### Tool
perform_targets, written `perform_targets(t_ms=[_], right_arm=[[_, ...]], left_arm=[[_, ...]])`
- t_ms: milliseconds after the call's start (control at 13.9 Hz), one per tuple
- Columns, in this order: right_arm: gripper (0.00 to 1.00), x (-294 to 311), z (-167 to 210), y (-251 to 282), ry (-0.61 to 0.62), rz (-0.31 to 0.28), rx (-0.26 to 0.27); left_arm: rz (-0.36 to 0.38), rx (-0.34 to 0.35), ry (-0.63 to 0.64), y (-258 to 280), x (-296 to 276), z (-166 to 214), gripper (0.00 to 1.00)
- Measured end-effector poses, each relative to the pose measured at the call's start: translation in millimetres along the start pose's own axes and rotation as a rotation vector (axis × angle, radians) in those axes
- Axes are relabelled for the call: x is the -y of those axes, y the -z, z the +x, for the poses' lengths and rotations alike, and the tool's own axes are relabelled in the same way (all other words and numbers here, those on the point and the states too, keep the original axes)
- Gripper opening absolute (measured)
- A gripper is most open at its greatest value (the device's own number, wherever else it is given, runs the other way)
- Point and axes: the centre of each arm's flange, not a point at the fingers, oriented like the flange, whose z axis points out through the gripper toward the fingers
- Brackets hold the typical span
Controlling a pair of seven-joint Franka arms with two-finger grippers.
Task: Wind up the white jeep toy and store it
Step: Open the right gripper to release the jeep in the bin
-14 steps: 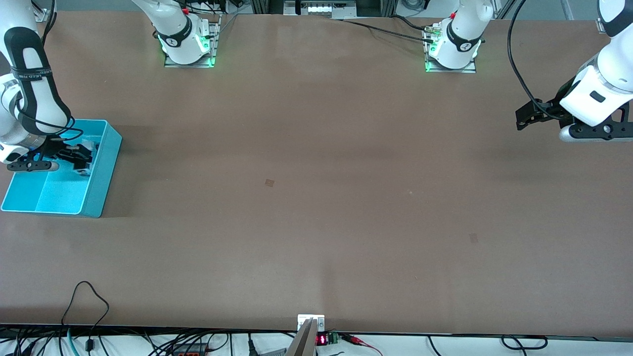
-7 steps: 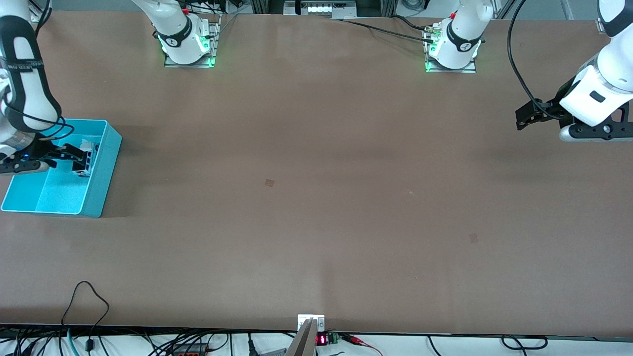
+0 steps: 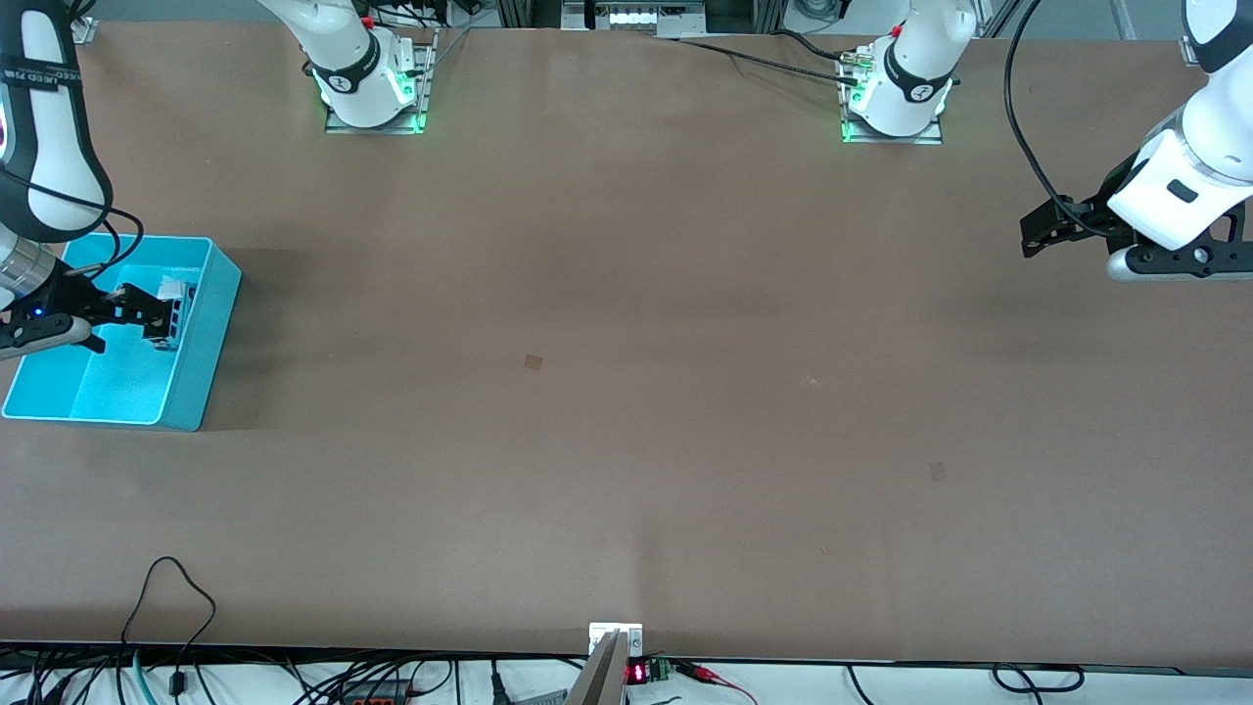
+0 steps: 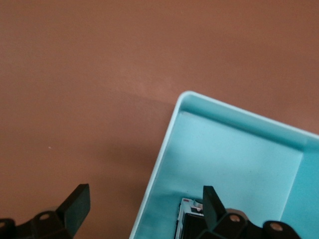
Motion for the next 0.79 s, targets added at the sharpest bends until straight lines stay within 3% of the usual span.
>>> perform_targets(t_ms=[289, 433, 794], right_arm=[[1.00, 19.3, 25.0, 16.8, 0.004, 0.020, 0.029], [1.00, 37.0, 45.2, 35.6, -0.021, 0.026, 0.071], [1.00, 133.0, 93.8, 98.7, -0.109, 0.007, 0.136]], left_arm=[[0.000, 0.000, 0.000, 0.0, -0.1, 0.0, 1.00], [0.000, 0.000, 0.000, 0.0, -0.2, 0.0, 1.00], [0.000, 0.003, -0.001, -0.1, -0.6, -0.4, 1.00]])
